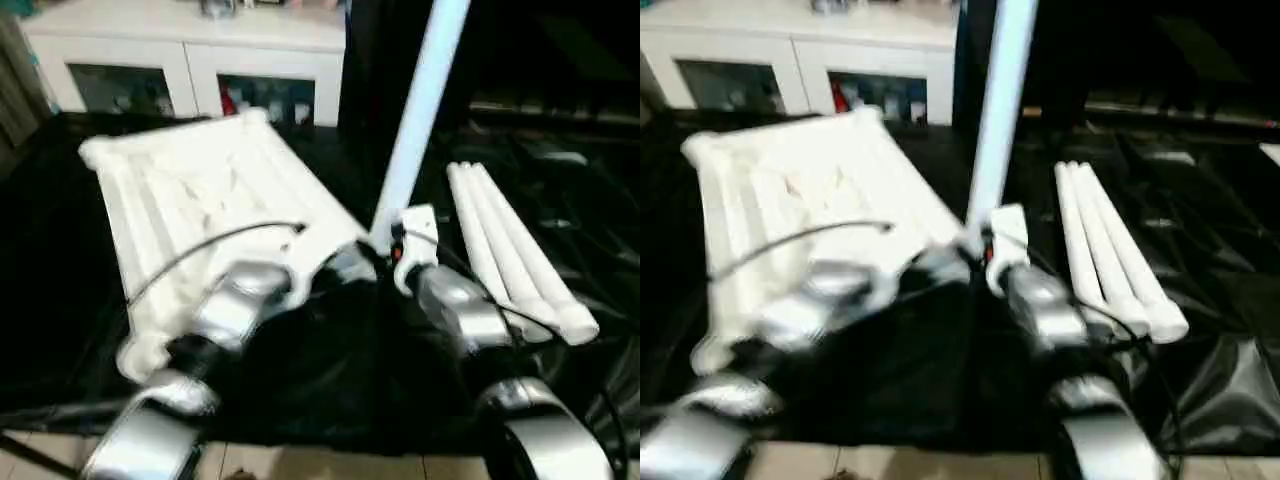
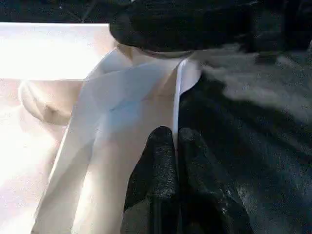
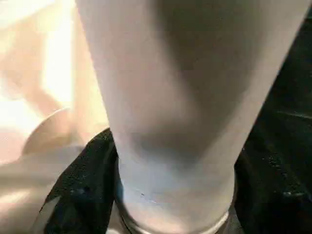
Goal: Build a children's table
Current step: Rotate leg to tighten
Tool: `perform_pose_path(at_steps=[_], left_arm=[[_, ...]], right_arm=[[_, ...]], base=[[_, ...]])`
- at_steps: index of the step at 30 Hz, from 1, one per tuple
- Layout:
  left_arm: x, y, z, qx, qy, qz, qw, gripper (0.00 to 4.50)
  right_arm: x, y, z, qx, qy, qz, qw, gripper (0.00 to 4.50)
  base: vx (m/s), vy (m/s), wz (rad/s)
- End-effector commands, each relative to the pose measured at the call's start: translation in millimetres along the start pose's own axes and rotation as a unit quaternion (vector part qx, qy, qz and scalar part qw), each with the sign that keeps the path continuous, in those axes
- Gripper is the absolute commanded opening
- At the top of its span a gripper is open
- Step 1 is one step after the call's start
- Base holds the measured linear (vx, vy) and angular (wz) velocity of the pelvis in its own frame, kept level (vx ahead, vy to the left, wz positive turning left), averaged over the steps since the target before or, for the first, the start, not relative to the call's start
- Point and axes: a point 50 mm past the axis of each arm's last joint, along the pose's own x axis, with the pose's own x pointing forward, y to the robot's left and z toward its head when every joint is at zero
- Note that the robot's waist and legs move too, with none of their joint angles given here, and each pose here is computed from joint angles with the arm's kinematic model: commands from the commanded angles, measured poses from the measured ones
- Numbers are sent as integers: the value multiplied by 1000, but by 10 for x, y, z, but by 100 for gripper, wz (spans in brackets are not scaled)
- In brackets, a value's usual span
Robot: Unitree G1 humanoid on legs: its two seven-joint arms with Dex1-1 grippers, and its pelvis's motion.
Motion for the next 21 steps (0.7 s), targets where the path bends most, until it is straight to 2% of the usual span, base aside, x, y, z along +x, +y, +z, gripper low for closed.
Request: perform_pose_path(at_steps=[1, 3, 4, 6, 10, 15, 18, 20, 21], left_arm=[[-40, 146, -12, -25, -13, 73, 997, 0], [-1, 86, -3, -13, -11, 64, 998, 0], [10, 64, -7, -7, -9, 58, 998, 0], [15, 41, -18, -1, -7, 51, 999, 0], [2, 55, -51, 15, -4, 47, 999, 0], [-96, 74, -98, 53, -8, 10, 999, 0], [-164, 83, -156, 62, -13, -14, 998, 0], [-216, 91, -190, 69, -16, -34, 997, 0], [-274, 108, -208, 83, -23, -54, 995, 0]], right_arm=[[-50, -30, -332, 10, 62, -33, 998, 274], [-19, 71, -296, 17, 51, -5, 999, 274], [-8, 107, -277, 26, 47, 9, 999, 309], [3, 135, -244, 34, 37, 21, 999, 344], [22, 142, -170, 46, 17, 32, 998, 372], [-44, 129, -5, -10, -20, 142, 990, 419], [-146, 52, 56, -51, -23, 214, 975, 444], [-219, -31, 83, -94, -20, 244, 965, 448], [-298, -113, 90, -125, -9, 277, 953, 448]], base=[[0, 0, 0], [0, 0, 0], [0, 0, 0], [0, 0, 0], [0, 0, 0], [0, 0, 0], [0, 0, 0], [0, 0, 0], [0, 0, 0]])
